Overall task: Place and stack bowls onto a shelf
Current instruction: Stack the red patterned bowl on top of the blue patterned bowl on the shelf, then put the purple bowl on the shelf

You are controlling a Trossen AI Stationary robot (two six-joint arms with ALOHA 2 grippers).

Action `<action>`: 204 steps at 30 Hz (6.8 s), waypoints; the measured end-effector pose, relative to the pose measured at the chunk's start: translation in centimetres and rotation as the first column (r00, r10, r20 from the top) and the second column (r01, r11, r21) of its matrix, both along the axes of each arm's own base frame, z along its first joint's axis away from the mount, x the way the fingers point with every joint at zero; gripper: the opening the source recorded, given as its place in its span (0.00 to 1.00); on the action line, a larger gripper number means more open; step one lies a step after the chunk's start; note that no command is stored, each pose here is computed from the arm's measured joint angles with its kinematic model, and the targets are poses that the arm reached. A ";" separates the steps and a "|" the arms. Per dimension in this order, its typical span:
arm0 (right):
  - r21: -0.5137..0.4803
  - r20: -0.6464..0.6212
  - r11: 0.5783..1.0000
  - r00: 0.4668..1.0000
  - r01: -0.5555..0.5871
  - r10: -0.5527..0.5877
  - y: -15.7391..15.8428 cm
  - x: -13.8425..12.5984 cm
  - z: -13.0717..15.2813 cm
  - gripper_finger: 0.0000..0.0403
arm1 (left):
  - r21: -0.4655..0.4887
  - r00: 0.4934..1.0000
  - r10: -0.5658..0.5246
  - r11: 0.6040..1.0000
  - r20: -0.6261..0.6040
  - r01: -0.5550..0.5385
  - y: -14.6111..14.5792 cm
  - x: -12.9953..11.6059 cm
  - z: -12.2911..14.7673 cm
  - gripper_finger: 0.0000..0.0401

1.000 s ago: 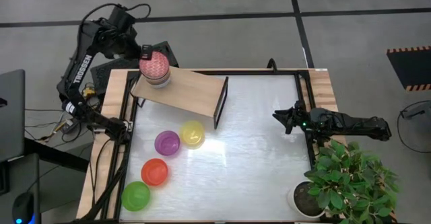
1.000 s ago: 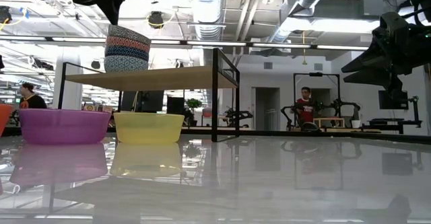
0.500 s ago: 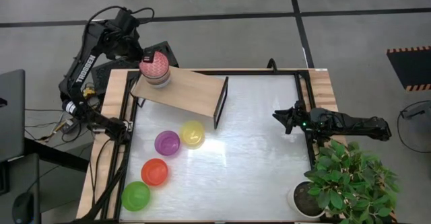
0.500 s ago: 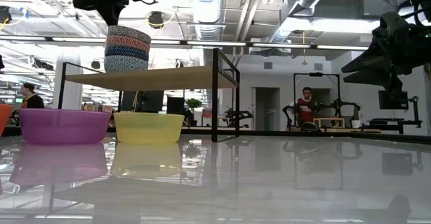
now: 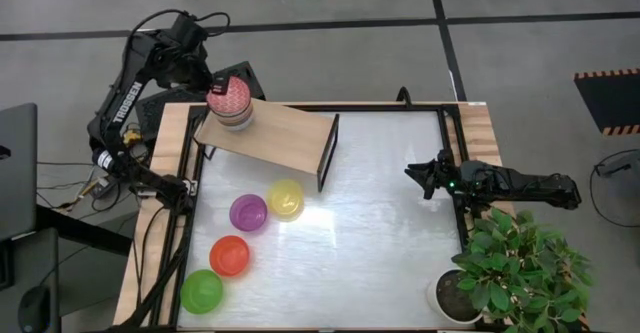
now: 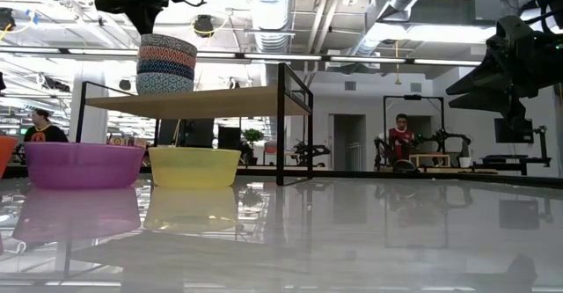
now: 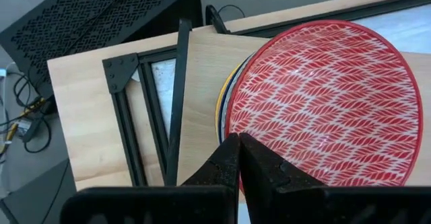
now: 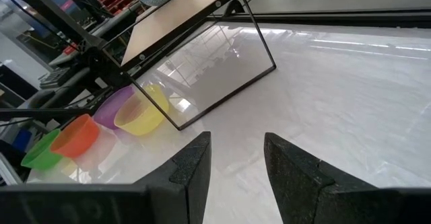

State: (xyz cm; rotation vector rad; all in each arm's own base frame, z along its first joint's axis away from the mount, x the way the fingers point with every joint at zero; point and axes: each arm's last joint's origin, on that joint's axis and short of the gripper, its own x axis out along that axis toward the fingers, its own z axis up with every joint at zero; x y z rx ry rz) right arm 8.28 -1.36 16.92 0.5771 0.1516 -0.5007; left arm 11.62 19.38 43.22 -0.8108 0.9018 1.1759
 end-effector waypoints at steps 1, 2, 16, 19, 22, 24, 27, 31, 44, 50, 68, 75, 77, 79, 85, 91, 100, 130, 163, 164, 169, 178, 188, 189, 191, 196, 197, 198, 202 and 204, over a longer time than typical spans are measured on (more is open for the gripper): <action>0.000 0.000 1.000 1.000 0.000 0.000 0.0 0.0 0.0 0.41 | 0.001 1.000 -0.004 1.000 -0.001 0.004 0.0 0.0 0.0 0.00; 0.000 0.000 1.000 1.000 0.000 0.000 0.0 0.0 0.0 0.41 | 0.002 1.000 -0.009 1.000 -0.003 0.009 0.0 0.0 0.0 0.00; 0.002 0.001 1.000 1.000 0.000 0.000 0.0 0.0 0.0 0.41 | 0.081 0.908 -0.324 0.946 0.265 0.314 -6.3 -0.6 3.5 0.20; 0.002 0.001 1.000 1.000 0.000 0.000 0.0 0.0 0.0 0.41 | 0.113 0.859 -0.376 0.926 0.347 0.360 -8.4 -0.3 4.1 0.26; 0.001 0.001 1.000 1.000 0.000 0.000 0.0 0.0 0.0 0.41 | 0.144 0.806 -0.437 0.898 0.398 0.416 -10.3 0.5 4.3 0.29; 0.001 0.002 1.000 1.000 0.000 0.000 0.0 0.0 0.0 0.41 | 0.148 0.782 -0.463 0.883 0.416 0.445 -11.5 1.1 4.3 0.30; 0.001 0.002 1.000 1.000 0.000 0.000 0.0 0.0 0.0 0.41 | 0.144 0.763 -0.495 0.864 0.416 0.482 -12.8 2.5 3.5 0.30; 0.001 0.001 1.000 1.000 0.000 0.000 0.0 0.0 0.0 0.41 | 0.144 0.769 -0.519 0.851 0.374 0.505 -14.2 4.9 1.5 0.30; 0.025 0.012 1.000 1.000 0.007 -0.007 0.0 0.0 0.0 0.41 | -0.110 0.837 -0.492 0.843 0.240 0.527 -19.1 9.0 -10.0 0.30; 0.023 0.011 1.000 1.000 0.006 -0.007 0.0 0.0 0.0 0.41 | -0.241 0.862 -0.487 0.827 0.144 0.508 -20.5 8.5 -14.5 0.35; 0.020 0.010 1.000 1.000 0.005 -0.006 0.0 0.0 0.0 0.41 | -0.316 0.882 -0.467 0.847 -0.058 0.427 -21.1 6.1 -23.0 0.61; 0.020 0.010 1.000 1.000 0.006 -0.006 0.0 0.0 0.0 0.41 | -0.315 0.895 -0.444 0.855 -0.035 0.412 -21.1 5.6 -25.6 0.61; 0.021 0.010 1.000 1.000 0.006 -0.006 0.0 0.0 0.0 0.41 | -0.333 0.908 -0.417 0.862 -0.040 0.381 -21.1 5.3 -26.1 0.61; 0.021 0.010 1.000 1.000 0.006 -0.006 0.0 0.0 0.0 0.41 | -0.349 0.920 -0.389 0.868 -0.040 0.352 -21.1 5.1 -26.4 0.58; 0.022 0.011 1.000 1.000 0.006 -0.006 0.0 0.0 0.0 0.41 | -0.351 0.940 -0.340 0.883 -0.016 0.313 -21.1 5.3 -26.4 0.36; 0.022 0.010 1.000 1.000 0.006 -0.006 0.0 0.0 0.0 0.41 | -0.342 0.950 -0.312 0.894 -0.006 0.291 -21.1 5.4 -26.4 0.04; 0.022 0.010 1.000 1.000 0.006 -0.006 0.0 0.0 0.0 0.41 | -0.343 0.967 -0.248 0.904 0.062 0.254 -21.2 6.4 -24.7 0.00; 0.022 0.010 1.000 1.000 0.006 -0.006 0.0 0.0 0.0 0.41 | -0.063 0.821 -0.001 0.997 0.570 0.045 -18.8 11.1 -8.8 0.00; 0.022 0.010 1.000 1.000 0.006 -0.006 0.0 0.0 0.0 0.41 | 0.067 0.801 0.016 0.995 0.599 -0.070 -15.9 18.3 -7.0 0.00; 0.022 0.010 1.000 1.000 0.006 -0.006 0.0 0.0 0.0 0.41 | 0.076 0.799 0.005 0.995 0.601 -0.063 -15.9 18.4 -6.7 0.00; 0.022 0.010 1.000 1.000 0.006 -0.007 0.0 0.0 0.0 0.41 | 0.102 0.797 -0.084 0.994 0.597 0.028 -16.0 18.7 -5.8 0.00; 0.020 0.010 1.000 1.000 0.006 -0.006 0.0 0.0 0.0 0.41 | 0.198 0.736 -0.489 0.870 0.468 0.452 -16.1 18.8 -5.8 0.00; 0.022 0.010 1.000 1.000 0.006 -0.007 0.0 0.0 0.0 0.41 | 0.414 0.470 -0.848 0.530 0.246 0.740 -12.4 18.6 -5.4 0.00; 0.022 0.010 1.000 1.000 0.006 -0.007 0.0 0.0 0.0 0.41 | 0.427 0.444 -0.870 0.493 0.217 0.758 -11.8 18.5 -5.4 0.00; 0.022 0.010 1.000 1.000 0.006 -0.006 0.0 0.0 0.0 0.41 | 0.446 0.404 -0.899 0.434 0.168 0.783 -10.5 18.1 -5.4 0.00; 0.027 0.013 1.000 1.000 0.008 -0.008 0.0 0.0 0.0 0.41 | 0.486 0.362 -0.930 0.346 0.064 0.803 -6.9 16.7 -5.4 0.00; 0.030 0.014 1.000 1.000 0.009 -0.009 0.0 0.0 0.0 0.41 | 0.492 0.359 -0.933 0.330 0.038 0.806 -6.3 16.4 -5.4 0.00; 0.033 0.016 0.999 1.000 0.010 -0.010 0.0 0.0 0.0 0.41 | 0.498 0.352 -0.936 0.309 0.008 0.810 -5.7 16.1 -5.4 0.00; 0.051 0.024 0.999 1.000 0.015 -0.016 0.0 0.0 0.0 0.41 | 0.511 0.304 -0.944 0.199 -0.129 0.836 -3.9 15.2 -5.4 0.00; 0.052 0.024 0.999 1.000 0.015 -0.017 0.0 0.0 0.0 0.41 | 0.506 0.265 -0.941 0.127 -0.210 0.853 -3.3 14.8 -5.4 0.00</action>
